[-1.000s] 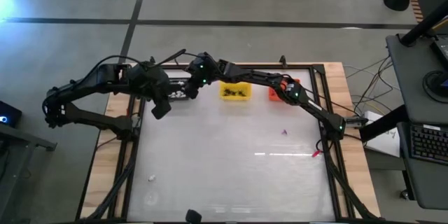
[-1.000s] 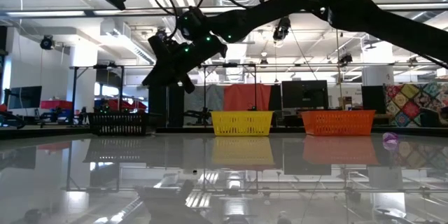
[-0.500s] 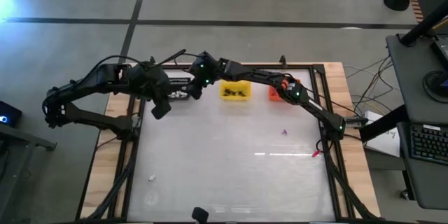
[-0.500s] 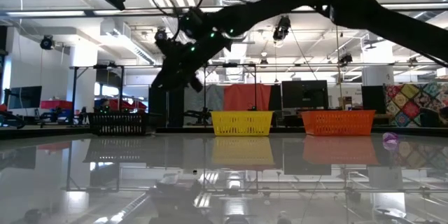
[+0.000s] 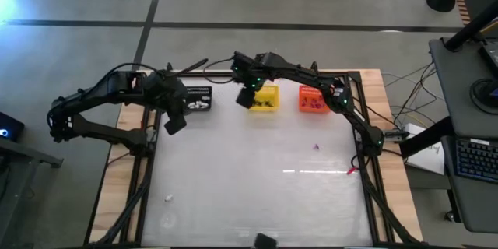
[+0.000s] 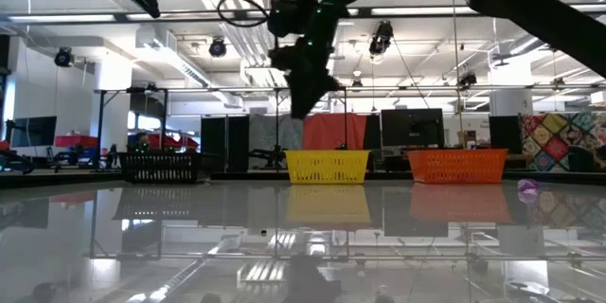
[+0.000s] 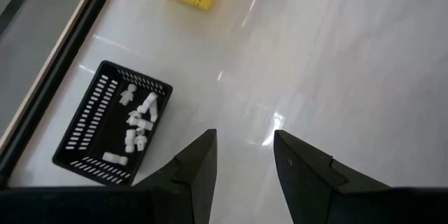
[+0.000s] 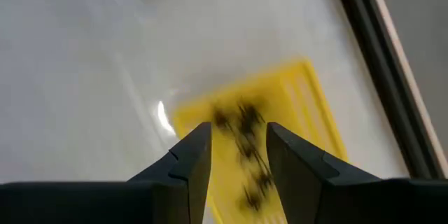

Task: Sort Halloween decoration
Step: Put the purple witch hat toy into the orange basket

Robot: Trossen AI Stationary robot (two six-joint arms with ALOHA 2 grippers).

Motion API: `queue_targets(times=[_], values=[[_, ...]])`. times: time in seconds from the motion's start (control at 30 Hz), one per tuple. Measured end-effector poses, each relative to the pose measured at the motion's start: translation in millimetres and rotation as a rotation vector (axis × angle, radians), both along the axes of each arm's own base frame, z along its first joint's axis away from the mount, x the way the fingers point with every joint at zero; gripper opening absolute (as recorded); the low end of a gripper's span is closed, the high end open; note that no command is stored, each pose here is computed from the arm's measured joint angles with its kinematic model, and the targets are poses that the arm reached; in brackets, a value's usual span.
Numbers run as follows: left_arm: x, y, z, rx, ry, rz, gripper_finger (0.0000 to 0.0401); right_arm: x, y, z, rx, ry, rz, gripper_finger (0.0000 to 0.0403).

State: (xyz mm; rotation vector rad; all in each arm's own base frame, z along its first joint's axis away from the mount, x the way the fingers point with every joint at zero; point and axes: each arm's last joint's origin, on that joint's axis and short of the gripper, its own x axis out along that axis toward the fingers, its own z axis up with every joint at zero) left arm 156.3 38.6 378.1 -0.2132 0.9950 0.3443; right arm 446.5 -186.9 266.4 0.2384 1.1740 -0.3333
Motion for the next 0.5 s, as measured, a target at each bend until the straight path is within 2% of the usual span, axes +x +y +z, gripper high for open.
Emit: queue_targets(times=[0.37, 0.5], values=[[-2, -1, 0, 0.048, 0.023, -0.100, 0.0125, -33, 17, 1, 0.145, 0.306, -0.154, 0.0146], [-4, -1, 1, 0.063, 0.026, -0.127, 0.0125, -33, 29, 9, 0.153, 0.294, -0.177, 0.0151]])
